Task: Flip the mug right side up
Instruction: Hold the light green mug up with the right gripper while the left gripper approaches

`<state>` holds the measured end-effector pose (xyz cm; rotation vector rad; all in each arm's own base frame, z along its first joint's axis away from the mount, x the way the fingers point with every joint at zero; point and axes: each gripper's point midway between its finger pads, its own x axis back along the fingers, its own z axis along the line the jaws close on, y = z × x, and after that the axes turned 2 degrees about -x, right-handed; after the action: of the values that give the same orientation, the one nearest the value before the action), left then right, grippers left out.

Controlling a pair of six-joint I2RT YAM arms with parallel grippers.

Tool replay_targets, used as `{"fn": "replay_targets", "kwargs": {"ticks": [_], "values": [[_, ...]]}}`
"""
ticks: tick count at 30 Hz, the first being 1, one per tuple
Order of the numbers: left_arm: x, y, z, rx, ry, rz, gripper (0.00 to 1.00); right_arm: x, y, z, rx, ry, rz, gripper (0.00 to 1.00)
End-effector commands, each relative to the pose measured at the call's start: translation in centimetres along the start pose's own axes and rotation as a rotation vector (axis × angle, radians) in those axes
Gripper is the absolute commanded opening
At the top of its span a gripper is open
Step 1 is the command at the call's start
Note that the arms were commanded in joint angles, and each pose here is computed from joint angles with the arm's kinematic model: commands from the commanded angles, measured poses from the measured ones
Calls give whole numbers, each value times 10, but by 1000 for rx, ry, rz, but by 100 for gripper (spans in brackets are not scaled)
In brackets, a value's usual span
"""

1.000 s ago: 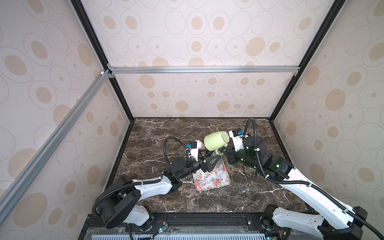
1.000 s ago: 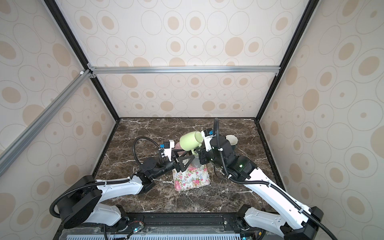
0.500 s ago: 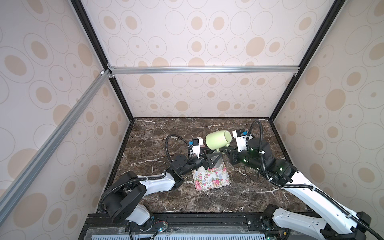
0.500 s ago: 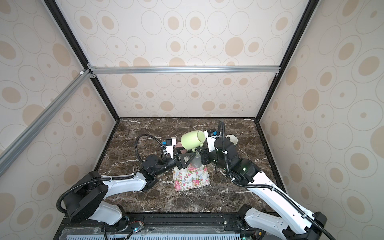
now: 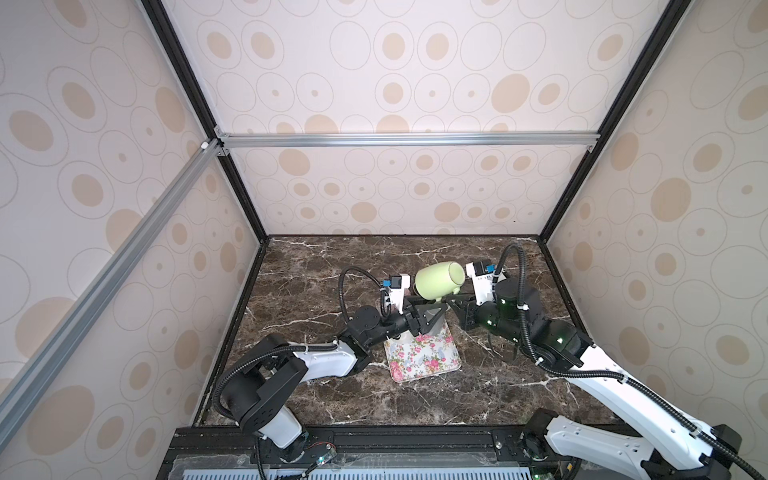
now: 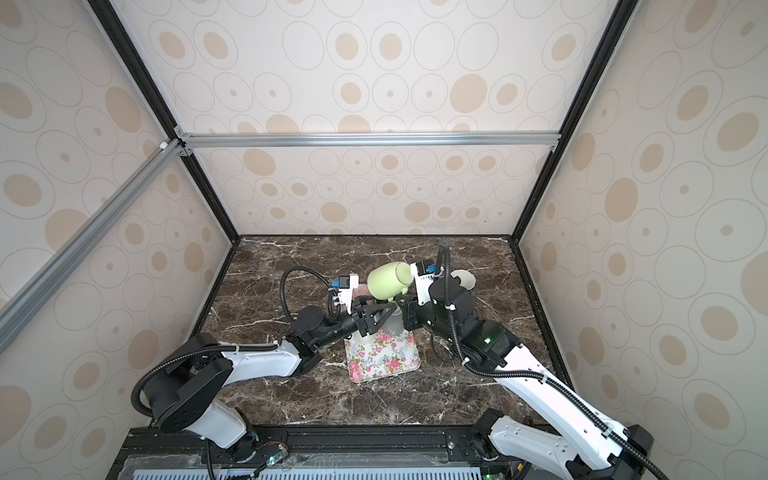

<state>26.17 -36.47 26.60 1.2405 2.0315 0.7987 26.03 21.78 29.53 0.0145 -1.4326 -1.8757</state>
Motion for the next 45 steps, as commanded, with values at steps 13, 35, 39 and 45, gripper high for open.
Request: {"fn": "replay_targets", "kwargs": {"ticks": [13, 35, 39, 45], "values": [[-1, 20, -36, 2, -111, -40, 81, 16, 38, 10, -1, 42, -173, 0], [5, 16, -23, 37, -13, -12, 96, 15, 42, 6, 10, 13, -197, 0], [5, 17, -25, 52, -26, -21, 96, 14, 44, 7, 9, 19, -203, 0], [-1, 16, -27, 92, -68, -23, 89, 16, 45, 8, 11, 27, -212, 0]]}}
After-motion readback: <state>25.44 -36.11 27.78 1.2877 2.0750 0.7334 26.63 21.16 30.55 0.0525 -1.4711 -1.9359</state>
